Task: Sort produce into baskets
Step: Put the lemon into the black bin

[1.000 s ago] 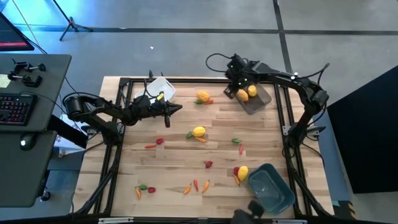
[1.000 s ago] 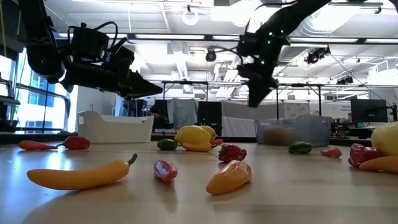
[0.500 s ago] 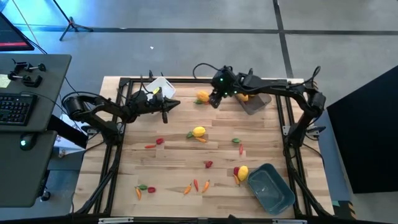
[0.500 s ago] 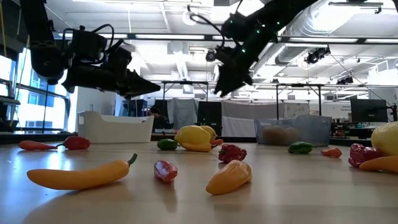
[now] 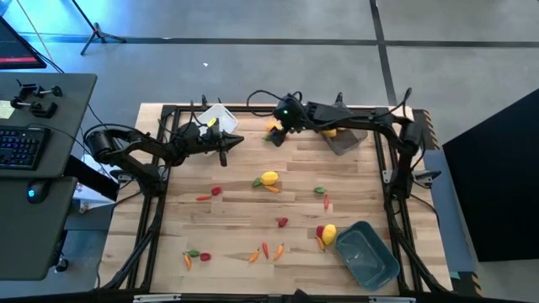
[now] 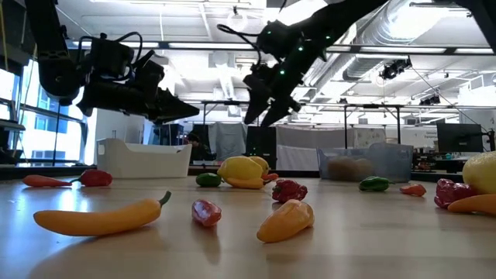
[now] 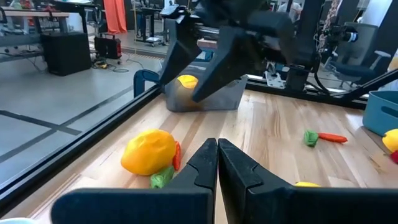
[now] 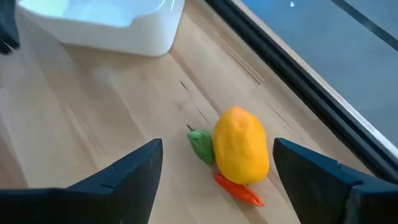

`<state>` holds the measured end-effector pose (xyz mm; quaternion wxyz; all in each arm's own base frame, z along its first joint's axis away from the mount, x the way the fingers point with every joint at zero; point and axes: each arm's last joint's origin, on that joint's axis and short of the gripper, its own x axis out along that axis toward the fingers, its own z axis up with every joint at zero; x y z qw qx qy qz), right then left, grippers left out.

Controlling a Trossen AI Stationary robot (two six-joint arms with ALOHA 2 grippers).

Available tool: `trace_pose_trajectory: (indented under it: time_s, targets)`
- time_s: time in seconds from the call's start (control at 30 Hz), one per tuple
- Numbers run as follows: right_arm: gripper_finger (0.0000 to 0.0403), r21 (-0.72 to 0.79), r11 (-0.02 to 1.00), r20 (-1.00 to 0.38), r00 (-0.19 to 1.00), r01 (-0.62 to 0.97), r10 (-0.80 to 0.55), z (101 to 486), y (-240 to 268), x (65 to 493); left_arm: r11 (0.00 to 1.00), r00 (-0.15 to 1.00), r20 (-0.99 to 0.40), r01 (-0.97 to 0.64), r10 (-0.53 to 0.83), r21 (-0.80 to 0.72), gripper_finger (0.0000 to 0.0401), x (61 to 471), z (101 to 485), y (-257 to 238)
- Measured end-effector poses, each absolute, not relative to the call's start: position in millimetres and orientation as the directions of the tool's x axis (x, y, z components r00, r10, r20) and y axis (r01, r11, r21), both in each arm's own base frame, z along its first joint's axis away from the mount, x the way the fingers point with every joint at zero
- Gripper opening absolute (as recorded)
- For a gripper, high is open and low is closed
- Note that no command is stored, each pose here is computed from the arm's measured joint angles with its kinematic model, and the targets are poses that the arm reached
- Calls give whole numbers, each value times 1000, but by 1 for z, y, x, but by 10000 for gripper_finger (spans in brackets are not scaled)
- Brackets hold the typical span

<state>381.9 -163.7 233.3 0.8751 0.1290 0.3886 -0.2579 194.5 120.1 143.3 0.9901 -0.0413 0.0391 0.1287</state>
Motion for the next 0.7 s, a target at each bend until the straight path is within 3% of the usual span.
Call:
trace_pose_trajectory:
  time_s: [0.7]
  targets:
    - [296,-116,844,-917,269,524,-293,200,-218,427,962,961,-91,-266,261,-53,0,194,143,120]
